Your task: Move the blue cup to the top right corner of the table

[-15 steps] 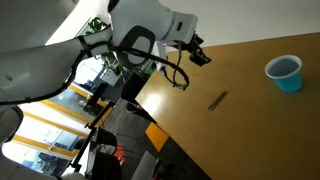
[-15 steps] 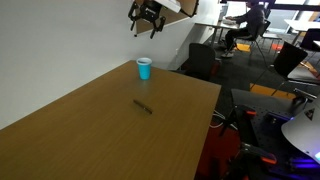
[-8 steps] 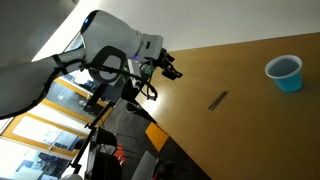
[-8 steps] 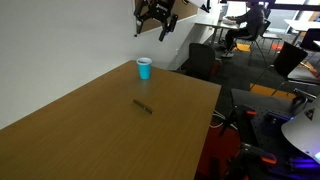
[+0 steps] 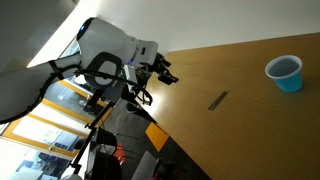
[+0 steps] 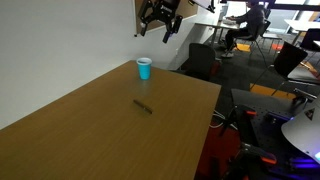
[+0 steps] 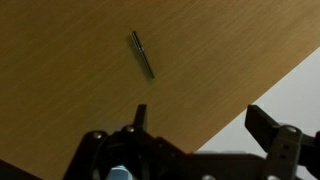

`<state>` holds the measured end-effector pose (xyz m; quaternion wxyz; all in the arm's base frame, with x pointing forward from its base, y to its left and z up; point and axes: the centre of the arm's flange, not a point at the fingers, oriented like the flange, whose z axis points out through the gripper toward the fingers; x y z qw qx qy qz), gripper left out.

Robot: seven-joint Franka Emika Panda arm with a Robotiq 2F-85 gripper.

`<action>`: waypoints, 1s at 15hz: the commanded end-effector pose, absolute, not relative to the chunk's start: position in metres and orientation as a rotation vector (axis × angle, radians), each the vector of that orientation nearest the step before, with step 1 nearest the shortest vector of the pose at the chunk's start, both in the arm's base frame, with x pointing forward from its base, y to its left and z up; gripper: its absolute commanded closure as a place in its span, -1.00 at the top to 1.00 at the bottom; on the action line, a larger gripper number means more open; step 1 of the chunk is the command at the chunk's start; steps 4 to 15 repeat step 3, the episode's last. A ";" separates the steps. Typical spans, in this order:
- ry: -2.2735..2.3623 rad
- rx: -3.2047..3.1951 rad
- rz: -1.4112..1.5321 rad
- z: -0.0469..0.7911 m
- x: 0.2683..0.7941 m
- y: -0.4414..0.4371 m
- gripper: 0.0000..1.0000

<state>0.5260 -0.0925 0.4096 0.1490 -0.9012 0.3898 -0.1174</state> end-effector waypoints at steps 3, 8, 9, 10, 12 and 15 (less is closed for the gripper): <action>1.120 -2.591 -0.337 0.409 0.526 -0.092 1.00; 1.120 -2.591 -0.337 0.409 0.526 -0.092 1.00; 1.120 -2.591 -0.337 0.409 0.526 -0.092 1.00; 1.120 -2.591 -0.337 0.409 0.526 -0.092 1.00; 1.120 -2.591 -0.337 0.409 0.526 -0.092 1.00; 1.120 -2.591 -0.337 0.409 0.526 -0.092 1.00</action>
